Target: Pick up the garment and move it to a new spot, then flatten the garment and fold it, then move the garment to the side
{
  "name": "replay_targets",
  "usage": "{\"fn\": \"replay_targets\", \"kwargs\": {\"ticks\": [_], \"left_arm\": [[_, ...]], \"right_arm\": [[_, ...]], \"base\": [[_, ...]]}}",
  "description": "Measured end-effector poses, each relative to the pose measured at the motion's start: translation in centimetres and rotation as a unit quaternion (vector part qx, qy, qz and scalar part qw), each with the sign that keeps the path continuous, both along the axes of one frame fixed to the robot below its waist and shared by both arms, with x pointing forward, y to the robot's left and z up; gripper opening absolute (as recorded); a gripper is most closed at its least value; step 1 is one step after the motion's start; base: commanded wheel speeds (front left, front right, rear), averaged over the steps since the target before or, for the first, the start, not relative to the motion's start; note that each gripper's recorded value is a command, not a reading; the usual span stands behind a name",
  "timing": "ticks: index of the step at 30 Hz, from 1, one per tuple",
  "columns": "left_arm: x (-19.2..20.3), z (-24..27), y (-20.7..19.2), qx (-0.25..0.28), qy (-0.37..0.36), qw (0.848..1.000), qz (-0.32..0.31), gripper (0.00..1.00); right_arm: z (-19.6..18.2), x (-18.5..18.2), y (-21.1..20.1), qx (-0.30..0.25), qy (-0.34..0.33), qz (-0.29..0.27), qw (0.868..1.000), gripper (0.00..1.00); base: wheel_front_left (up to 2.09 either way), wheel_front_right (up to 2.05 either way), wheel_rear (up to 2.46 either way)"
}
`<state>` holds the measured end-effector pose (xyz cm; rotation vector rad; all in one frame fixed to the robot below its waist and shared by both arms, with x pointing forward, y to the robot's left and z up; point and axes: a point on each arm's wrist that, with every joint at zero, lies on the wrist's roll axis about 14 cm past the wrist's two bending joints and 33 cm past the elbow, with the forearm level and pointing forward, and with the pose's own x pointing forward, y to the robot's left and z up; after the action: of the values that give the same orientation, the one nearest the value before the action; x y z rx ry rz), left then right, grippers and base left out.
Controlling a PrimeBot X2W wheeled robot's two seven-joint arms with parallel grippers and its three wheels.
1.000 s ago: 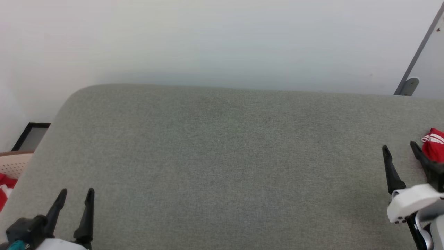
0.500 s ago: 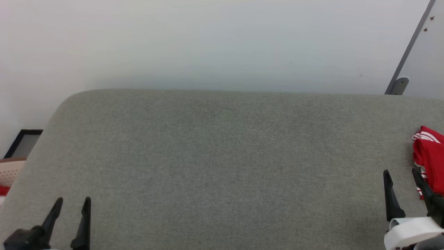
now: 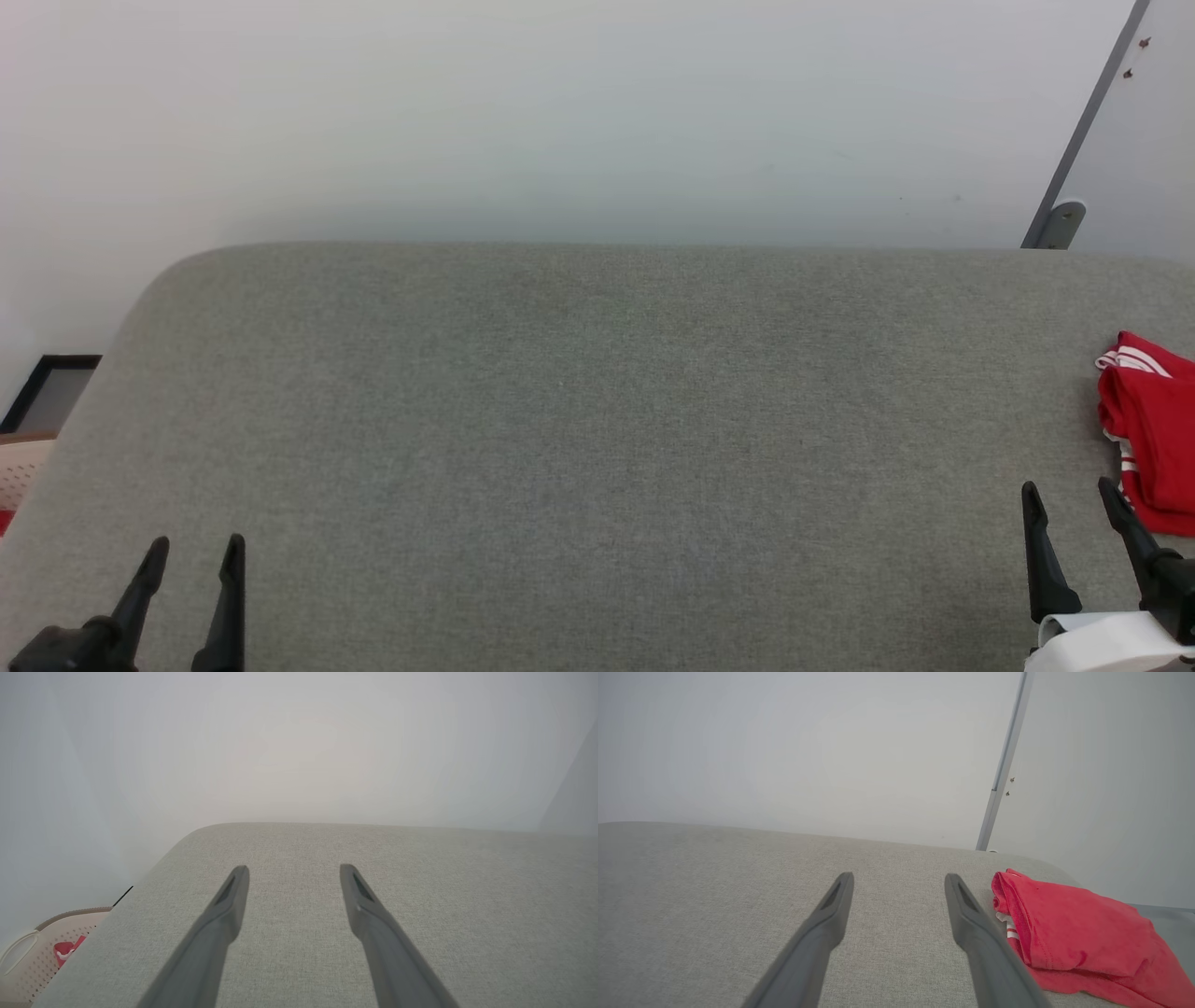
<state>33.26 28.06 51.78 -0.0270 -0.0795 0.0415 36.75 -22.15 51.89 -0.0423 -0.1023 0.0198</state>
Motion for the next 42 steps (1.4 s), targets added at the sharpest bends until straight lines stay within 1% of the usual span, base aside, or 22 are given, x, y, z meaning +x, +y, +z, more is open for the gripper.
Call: {"fn": "replay_targets", "kwargs": {"ticks": [11, 15, 16, 21, 23, 33, 42], "left_arm": [[-0.1, 0.0, -0.2, -0.009, -0.003, 1.0, 0.0, 1.0], [-0.1, 0.4, 0.2, -0.01, -0.009, 1.0, 0.01, 1.0], [-0.1, 0.3, 0.2, -0.011, -0.009, 1.0, 0.011, 0.0], [-0.8, -2.2, -0.8, -0.038, 0.024, 0.999, 0.013, 0.0], [-0.8, -2.7, -0.9, -0.057, 0.032, 0.998, 0.016, 0.0], [-0.3, -3.0, -1.2, -0.151, 0.034, 0.988, 0.029, 0.0], [0.4, -3.0, -1.7, -0.228, 0.033, 0.973, 0.033, 0.0]], "right_arm": [[0.1, 0.0, 0.3, -0.001, -0.001, 0.005, 1.0, 1.0], [0.1, 0.0, 0.4, -0.001, -0.001, 0.006, 1.0, 1.0], [0.0, -0.1, 0.4, 0.0, 0.0, 0.006, 1.0, 0.0], [-2.6, -0.9, 0.6, 0.012, 0.041, 0.002, 0.999, 0.0], [-3.1, -1.0, 0.5, 0.03, 0.051, -0.003, 0.998, 0.0], [-3.4, -0.9, 0.2, 0.132, 0.06, -0.019, 0.989, 0.0], [-3.3, -0.6, 0.1, 0.217, 0.061, -0.027, 0.974, 0.0]], "base": [[0.0, 0.0, 0.0], [0.0, 0.0, 0.0], [0.0, 0.0, 0.0], [0.0, 0.0, 0.0], [0.0, 0.0, 0.0], [0.0, 0.0, 0.0], [0.0, 0.0, 0.0]]}}
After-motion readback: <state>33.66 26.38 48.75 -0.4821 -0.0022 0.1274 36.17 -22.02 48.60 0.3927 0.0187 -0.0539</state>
